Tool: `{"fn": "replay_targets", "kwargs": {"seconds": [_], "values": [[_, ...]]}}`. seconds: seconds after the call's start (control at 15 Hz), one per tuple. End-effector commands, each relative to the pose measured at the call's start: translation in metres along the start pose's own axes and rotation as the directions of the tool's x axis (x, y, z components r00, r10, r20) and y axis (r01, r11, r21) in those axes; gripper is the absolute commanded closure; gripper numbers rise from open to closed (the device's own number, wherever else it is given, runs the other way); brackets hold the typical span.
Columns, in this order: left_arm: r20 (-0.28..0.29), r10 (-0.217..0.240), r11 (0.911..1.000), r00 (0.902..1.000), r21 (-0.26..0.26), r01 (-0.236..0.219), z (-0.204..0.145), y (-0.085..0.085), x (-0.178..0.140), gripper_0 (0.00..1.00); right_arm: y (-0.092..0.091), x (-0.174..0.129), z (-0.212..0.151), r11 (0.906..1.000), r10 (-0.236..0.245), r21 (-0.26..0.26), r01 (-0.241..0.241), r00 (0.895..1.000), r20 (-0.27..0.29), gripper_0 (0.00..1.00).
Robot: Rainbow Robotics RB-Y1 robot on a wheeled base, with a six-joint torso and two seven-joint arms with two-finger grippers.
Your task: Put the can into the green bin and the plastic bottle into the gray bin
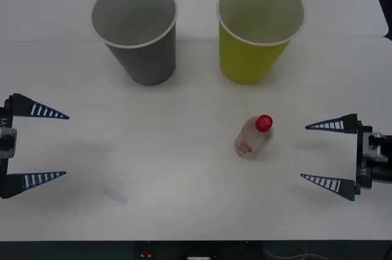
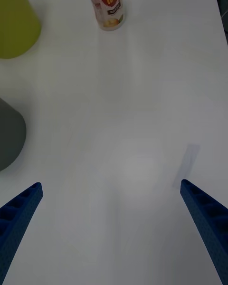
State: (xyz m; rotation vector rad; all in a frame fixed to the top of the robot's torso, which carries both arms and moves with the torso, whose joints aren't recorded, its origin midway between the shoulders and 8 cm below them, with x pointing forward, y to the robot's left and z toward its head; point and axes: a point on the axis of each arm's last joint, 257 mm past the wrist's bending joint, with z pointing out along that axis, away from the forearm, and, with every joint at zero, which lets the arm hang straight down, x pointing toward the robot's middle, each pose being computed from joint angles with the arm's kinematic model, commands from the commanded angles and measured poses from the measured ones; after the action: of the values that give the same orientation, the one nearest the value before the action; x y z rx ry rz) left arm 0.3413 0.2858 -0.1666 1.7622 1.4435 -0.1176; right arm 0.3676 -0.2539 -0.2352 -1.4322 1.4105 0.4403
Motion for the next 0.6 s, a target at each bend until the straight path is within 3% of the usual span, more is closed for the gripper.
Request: {"fn": "replay_targets", "kwargs": {"seconds": [0.07,0.6], "values": [[0.0,0.0,1.0,1.0,0.0,0.0,0.0,0.0,0.0,0.0,-0.004,0.002,0.018,0.9997,0.02,0.014,-0.02,0.999,0.04,0.0],[0.0,0.0,1.0,1.0,0.0,0.0,0.0,0.0,0.0,0.0,-0.016,0.001,0.074,0.9939,0.096,0.04,-0.103,0.984,0.149,0.0]]}}
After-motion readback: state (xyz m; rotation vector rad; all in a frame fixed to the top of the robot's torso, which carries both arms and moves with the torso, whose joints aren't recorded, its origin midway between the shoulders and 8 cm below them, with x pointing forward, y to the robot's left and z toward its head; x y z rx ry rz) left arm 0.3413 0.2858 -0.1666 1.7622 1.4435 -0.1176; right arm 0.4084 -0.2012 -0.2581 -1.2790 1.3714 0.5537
